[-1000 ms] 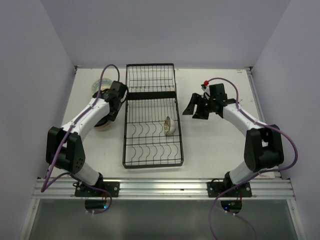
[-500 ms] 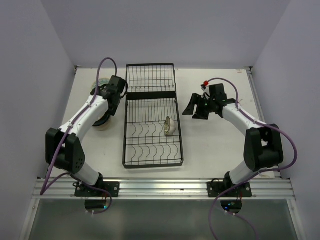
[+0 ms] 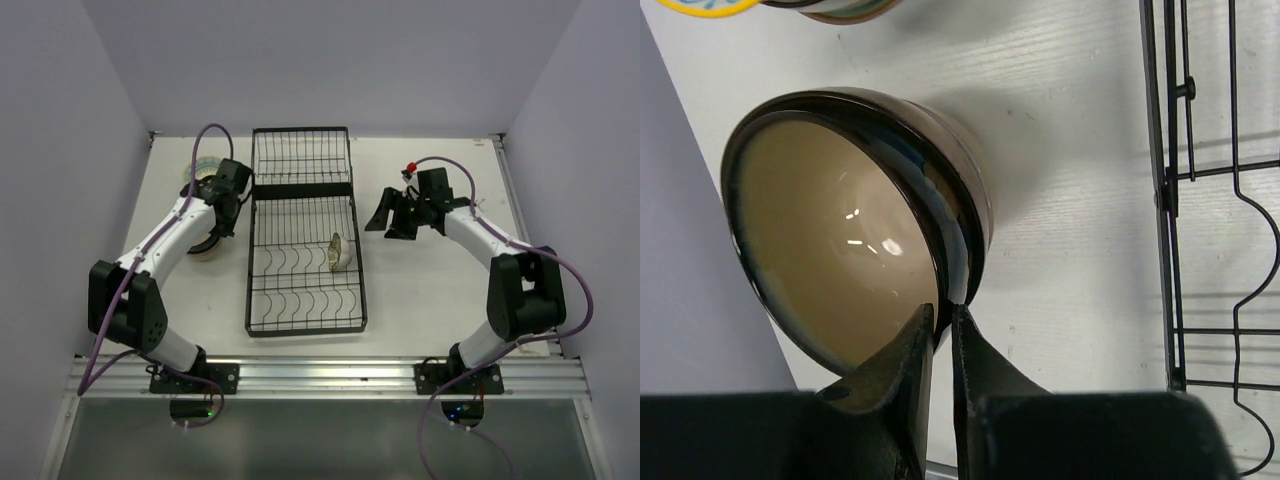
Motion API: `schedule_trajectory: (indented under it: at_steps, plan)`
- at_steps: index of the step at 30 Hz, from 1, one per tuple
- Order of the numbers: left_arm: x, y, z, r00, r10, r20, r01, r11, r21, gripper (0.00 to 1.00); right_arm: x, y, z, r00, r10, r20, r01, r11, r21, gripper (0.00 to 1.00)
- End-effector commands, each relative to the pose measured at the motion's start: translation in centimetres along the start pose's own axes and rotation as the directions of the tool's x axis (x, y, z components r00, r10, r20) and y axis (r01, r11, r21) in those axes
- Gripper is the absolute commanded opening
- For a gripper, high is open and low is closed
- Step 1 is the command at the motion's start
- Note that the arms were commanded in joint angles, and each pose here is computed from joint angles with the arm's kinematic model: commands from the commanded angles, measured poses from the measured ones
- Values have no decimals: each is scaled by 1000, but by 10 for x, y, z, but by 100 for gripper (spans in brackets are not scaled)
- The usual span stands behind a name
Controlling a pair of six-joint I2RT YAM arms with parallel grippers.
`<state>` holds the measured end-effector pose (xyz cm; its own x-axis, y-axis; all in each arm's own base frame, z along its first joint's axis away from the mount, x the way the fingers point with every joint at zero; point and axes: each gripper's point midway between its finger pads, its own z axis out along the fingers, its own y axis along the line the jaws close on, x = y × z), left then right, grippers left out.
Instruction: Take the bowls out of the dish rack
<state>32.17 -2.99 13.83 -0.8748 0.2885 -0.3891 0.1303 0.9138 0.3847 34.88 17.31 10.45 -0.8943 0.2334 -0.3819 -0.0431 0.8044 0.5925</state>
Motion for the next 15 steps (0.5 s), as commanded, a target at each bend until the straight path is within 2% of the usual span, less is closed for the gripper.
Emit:
schedule_trajectory:
  at_steps: [1,12,15]
  plan:
    - [-4,-6,-6,997,-57,44,55,998,42,14,-8,2,-1,1000,-13,24,13,1000,2,70]
    - [-3,-5,-5,997,-63,51,61,997,37,15,-8,2,-1,1000,-15,25,15,1000,0,70]
    - [1,-7,-1,998,-57,39,56,998,35,7,-8,3,-2,1000,-16,26,16,1000,-1,70]
